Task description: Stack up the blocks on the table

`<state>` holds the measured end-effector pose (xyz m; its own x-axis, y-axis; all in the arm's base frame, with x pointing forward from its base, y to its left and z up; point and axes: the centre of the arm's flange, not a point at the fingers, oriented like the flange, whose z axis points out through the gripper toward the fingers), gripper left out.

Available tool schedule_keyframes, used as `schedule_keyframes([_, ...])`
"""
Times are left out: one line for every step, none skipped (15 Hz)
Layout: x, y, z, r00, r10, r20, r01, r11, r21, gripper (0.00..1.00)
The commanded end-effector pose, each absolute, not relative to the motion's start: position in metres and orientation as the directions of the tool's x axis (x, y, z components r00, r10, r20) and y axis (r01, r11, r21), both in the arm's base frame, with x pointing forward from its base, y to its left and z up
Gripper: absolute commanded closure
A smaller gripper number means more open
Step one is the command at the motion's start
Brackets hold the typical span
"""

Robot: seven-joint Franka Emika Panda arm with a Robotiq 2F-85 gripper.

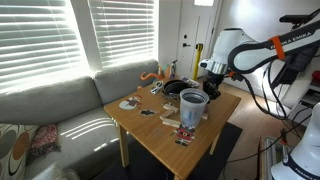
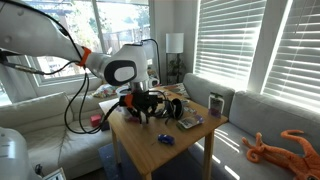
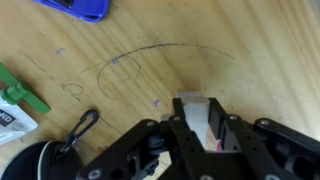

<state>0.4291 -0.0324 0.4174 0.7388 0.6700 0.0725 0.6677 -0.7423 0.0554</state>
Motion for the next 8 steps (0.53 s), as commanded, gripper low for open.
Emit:
schedule_keyframes([0.4196,-0.0319,0.4221,0.747,0.662,0.06,0.659,-0.749,0.072,0.93])
schedule_keyframes([0.4198,-0.0319,0.4224,0.746,0.663,0.061,0.659,-0.749,0.073,0.93])
schedule_keyframes([0.42,-0.0318,0.4224,0.747,0.662,0.061,0.658,-0.749,0.074,0.93])
schedule_keyframes([0.4203,-0.0317,0.4226,0.746,0.663,0.062,0.659,-0.748,0.075,0.93])
schedule_keyframes([0.4208,-0.0315,0.4232,0.745,0.664,0.063,0.66,-0.747,0.075,0.93])
schedule_keyframes([0.4212,-0.0314,0.4234,0.745,0.665,0.062,0.66,-0.747,0.076,0.93])
schedule_keyframes([0.4217,-0.0316,0.4228,0.744,0.665,0.06,0.661,-0.746,0.076,0.93])
schedule_keyframes([0.422,-0.0319,0.4223,0.744,0.665,0.058,0.661,-0.746,0.075,0.93])
